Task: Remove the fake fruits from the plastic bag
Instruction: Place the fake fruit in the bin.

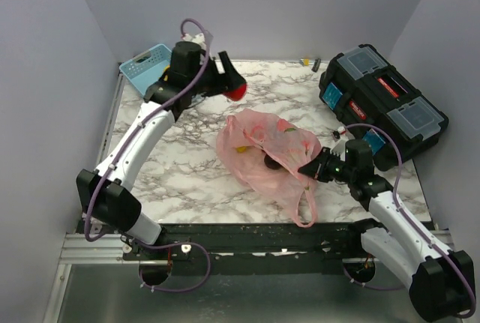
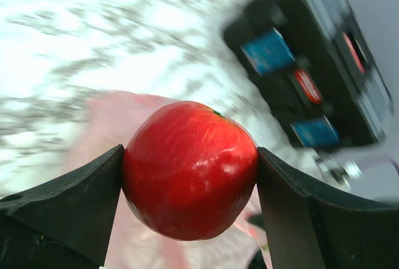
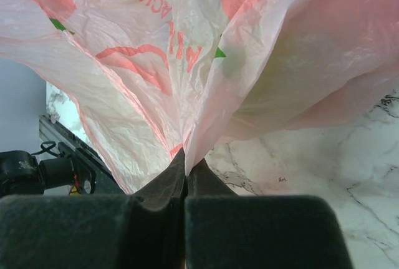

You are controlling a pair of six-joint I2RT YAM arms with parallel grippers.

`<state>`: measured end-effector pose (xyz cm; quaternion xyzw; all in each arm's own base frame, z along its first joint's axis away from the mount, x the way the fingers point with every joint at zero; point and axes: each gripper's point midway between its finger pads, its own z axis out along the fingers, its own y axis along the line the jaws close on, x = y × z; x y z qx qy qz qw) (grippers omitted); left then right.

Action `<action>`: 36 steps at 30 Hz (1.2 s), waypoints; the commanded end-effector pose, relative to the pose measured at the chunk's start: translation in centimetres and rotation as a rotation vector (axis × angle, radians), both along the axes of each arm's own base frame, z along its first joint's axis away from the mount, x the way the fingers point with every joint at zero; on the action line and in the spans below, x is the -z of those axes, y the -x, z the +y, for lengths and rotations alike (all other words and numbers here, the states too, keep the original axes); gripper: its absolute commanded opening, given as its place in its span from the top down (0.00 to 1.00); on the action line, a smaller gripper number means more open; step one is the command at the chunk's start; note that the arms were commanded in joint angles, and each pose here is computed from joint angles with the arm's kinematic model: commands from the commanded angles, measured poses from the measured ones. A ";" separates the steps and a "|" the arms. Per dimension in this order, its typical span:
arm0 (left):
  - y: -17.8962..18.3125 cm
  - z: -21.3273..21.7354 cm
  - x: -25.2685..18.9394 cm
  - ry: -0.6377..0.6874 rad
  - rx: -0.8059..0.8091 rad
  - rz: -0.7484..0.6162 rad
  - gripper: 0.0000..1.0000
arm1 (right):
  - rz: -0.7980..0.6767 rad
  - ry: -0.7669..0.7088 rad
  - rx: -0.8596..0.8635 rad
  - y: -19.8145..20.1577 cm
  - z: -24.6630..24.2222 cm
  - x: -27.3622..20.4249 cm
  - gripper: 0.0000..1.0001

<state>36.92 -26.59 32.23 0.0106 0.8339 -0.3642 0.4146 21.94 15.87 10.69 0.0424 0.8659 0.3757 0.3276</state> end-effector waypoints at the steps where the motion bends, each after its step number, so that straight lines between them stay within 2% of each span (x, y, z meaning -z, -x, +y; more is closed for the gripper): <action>1: -6.0 8.4 1.7 -0.067 -0.221 0.024 0.93 | -0.028 0.002 0.018 -0.3 -0.2 0.0 0.99; 6: -12.2 17.5 4.8 -0.171 -0.462 0.030 0.93 | 0.012 0.013 0.012 -0.4 -0.1 0.9 0.99; 11: -18.1 19.8 8.6 -0.258 -0.487 0.084 0.92 | 0.050 0.025 0.007 -0.4 0.0 1.7 0.99; 15: -21.0 21.4 10.7 -0.341 -0.540 0.102 0.92 | 0.054 0.044 0.028 -0.7 -0.4 1.8 0.99; 18: -21.9 21.9 12.0 -0.355 -0.563 0.092 0.90 | 0.043 0.055 0.066 -0.9 -0.9 1.7 0.99; 25: -22.6 22.4 16.3 -0.362 -0.583 0.162 0.88 | -0.010 0.088 0.155 -1.6 -2.3 0.9 0.99; 30: -22.5 21.7 18.3 -0.308 -0.572 0.269 0.85 | -0.024 0.080 0.151 -1.5 -2.2 0.6 0.99; 36: -21.3 20.7 21.2 -0.171 -0.582 0.413 0.80 | -0.037 0.052 0.094 -1.0 -1.4 0.1 0.99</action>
